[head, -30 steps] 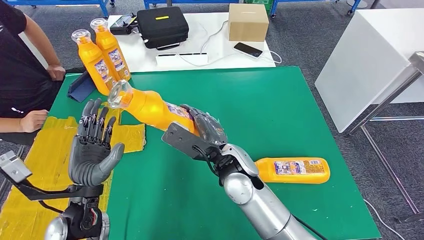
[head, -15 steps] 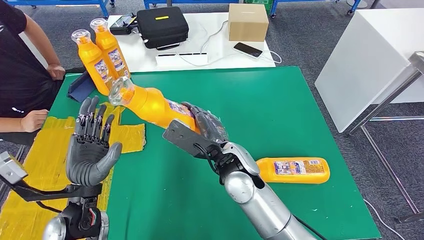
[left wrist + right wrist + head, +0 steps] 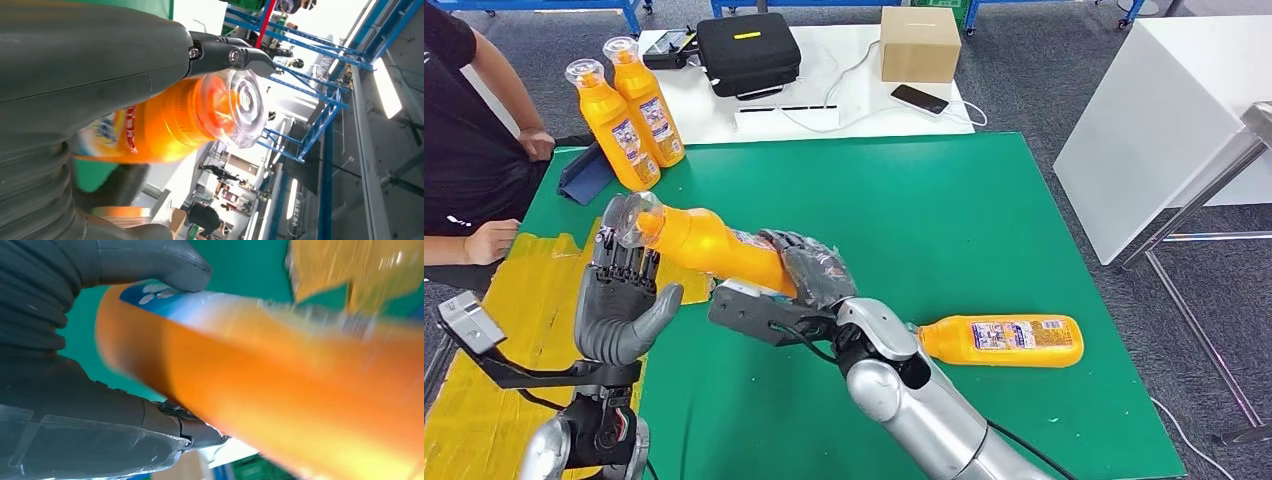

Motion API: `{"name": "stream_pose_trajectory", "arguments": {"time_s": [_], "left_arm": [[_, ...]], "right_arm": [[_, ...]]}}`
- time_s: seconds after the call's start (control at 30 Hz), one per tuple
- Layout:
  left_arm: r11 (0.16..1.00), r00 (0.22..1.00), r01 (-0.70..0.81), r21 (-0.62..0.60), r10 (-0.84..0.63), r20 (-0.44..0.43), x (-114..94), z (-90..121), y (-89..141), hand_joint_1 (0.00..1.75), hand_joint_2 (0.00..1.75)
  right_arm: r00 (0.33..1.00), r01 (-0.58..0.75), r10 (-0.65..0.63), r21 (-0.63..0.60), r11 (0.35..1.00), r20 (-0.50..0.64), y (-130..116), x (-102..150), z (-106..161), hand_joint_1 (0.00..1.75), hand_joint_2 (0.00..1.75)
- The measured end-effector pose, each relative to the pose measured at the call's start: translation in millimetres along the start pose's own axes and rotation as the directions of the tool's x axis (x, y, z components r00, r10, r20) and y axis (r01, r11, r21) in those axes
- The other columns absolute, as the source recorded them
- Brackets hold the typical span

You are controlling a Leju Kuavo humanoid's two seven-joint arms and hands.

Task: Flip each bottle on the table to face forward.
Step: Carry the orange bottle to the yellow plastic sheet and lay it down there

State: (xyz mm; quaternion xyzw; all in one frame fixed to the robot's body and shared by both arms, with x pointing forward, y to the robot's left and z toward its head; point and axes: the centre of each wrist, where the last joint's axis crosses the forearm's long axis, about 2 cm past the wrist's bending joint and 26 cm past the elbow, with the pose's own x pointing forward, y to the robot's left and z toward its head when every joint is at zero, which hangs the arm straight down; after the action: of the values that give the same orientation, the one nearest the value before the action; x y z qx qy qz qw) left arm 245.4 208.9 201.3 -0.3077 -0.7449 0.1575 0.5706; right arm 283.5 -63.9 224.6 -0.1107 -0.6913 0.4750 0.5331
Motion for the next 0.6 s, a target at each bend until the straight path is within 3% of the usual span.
{"name": "stream_pose_trajectory", "arguments": {"time_s": [0.6], "left_arm": [[0.998,0.996,-0.012,-0.068,0.007,-0.086,-11.0,-8.7,-9.6,0.0,1.75]], "right_arm": [[0.981,-0.194,0.193,0.045,0.98,0.015,15.0,18.6,-16.1,1.75,1.75]]}}
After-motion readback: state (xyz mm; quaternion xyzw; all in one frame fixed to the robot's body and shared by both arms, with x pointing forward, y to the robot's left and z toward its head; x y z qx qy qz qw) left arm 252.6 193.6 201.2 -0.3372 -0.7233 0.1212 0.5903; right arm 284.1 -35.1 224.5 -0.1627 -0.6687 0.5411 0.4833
